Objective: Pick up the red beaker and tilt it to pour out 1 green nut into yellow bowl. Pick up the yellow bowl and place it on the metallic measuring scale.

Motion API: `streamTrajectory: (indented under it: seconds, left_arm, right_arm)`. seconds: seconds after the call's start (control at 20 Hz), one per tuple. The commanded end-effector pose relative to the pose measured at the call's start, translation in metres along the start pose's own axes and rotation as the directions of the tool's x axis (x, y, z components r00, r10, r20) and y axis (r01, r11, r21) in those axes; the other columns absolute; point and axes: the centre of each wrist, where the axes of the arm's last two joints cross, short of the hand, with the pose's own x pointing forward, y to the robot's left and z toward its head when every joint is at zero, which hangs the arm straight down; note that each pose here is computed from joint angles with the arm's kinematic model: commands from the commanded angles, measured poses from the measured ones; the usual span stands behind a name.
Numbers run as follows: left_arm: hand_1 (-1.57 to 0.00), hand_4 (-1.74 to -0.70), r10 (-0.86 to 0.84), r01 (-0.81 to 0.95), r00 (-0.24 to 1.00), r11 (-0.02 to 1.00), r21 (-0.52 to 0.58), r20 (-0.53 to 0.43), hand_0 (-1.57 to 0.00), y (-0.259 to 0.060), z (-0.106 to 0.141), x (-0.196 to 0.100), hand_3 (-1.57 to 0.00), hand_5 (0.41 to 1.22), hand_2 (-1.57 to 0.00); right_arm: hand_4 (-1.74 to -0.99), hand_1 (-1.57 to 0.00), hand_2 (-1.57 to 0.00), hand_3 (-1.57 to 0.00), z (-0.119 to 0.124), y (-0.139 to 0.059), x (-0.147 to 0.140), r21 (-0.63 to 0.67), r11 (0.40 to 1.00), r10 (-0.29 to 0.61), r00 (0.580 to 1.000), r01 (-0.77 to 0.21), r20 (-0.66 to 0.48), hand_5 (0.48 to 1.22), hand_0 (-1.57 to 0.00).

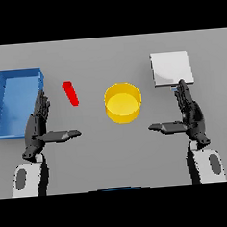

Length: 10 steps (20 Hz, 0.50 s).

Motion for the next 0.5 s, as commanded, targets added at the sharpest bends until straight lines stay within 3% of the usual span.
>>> streamTrajectory:
  seconds: [0.0,0.25,0.3,0.35,0.45]
  left_arm:
    - [0.00,-1.20,0.001,-0.001,1.000,1.000,0.001,-0.001,0.00,-0.001,-0.001,0.000,0.00,0.652,0.00]
    - [0.00,-1.20,0.003,-0.003,1.000,1.000,-0.006,-0.004,0.00,-0.008,-0.007,0.001,0.00,0.652,0.00]
    - [0.00,-1.20,-0.078,0.079,0.997,0.997,-0.027,0.021,0.00,-0.004,0.000,0.006,0.00,0.652,0.00]
    - [0.00,-1.21,-0.120,0.122,0.992,0.991,-0.047,0.037,0.00,-0.008,0.007,0.009,0.00,0.649,0.00]
    - [0.00,-1.22,-0.166,0.168,0.986,0.983,-0.073,0.030,0.00,-0.009,0.012,0.016,0.00,0.654,0.00]
  right_arm:
    - [-1.245,0.00,0.00,0.00,-0.001,0.000,0.000,-0.001,1.000,0.000,1.000,0.000,-0.001,0.681,0.00]
    - [-1.245,0.00,0.00,0.00,-0.003,-0.001,0.000,-0.002,1.000,-0.002,1.000,0.002,-0.005,0.681,0.00]
    - [-1.245,0.00,0.00,0.00,0.004,-0.006,0.006,-0.001,0.990,0.143,0.986,-0.144,0.089,0.681,0.00]
    - [-1.242,0.00,0.00,0.00,0.012,-0.007,0.006,0.008,0.973,0.228,0.965,-0.231,0.132,0.678,0.00]
    - [-1.235,0.00,0.00,0.00,0.021,-0.004,0.005,0.020,0.953,0.297,0.944,-0.303,0.144,0.679,0.00]
